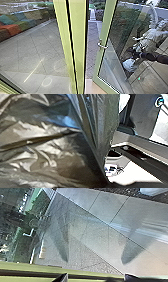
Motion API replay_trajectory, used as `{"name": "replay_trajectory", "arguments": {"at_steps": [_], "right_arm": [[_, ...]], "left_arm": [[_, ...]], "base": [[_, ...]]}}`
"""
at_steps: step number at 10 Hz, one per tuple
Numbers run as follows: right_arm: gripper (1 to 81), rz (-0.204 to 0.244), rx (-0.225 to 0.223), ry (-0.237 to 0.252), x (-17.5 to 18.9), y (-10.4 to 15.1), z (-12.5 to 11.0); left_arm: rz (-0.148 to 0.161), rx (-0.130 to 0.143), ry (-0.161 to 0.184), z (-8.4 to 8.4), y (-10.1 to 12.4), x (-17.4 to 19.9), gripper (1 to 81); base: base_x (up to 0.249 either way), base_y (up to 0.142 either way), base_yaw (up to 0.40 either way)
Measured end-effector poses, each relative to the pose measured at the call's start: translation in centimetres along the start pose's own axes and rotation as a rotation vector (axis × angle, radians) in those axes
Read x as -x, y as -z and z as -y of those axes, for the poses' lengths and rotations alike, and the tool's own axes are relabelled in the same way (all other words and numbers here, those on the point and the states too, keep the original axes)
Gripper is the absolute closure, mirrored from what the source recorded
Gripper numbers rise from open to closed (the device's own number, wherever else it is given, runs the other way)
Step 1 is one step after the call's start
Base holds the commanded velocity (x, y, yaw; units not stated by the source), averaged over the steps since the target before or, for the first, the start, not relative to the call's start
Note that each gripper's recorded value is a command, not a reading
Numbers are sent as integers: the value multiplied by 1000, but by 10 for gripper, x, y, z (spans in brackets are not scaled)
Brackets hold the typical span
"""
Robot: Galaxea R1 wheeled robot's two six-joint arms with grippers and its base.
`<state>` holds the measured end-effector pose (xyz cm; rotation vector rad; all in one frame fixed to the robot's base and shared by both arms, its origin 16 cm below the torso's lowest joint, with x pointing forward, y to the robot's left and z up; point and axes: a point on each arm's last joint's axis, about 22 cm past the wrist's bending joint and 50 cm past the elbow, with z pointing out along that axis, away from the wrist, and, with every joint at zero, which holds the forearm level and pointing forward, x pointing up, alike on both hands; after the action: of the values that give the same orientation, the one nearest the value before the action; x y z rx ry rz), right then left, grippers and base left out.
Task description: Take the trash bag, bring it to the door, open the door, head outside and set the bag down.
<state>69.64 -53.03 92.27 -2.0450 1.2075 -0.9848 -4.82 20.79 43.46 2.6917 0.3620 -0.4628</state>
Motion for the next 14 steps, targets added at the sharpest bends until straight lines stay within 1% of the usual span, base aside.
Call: {"name": "replay_trajectory", "arguments": {"at_steps": [3, 6, 14], "right_arm": [[10, -17, 16, 0, -28, 44, -24], [10, -51, 34, 1, -56, 83, -43], [10, -158, 96, -22, -115, 157, -93]], "left_arm": [[2, 4, 0, -3, -1, 2, 811], [2, 4, 1, -3, -1, 2, 811], [4, 4, 0, -3, -2, 4, 811]], "base": [[0, 0, 0], [0, 0, 0], [0, 0, 0]]}}
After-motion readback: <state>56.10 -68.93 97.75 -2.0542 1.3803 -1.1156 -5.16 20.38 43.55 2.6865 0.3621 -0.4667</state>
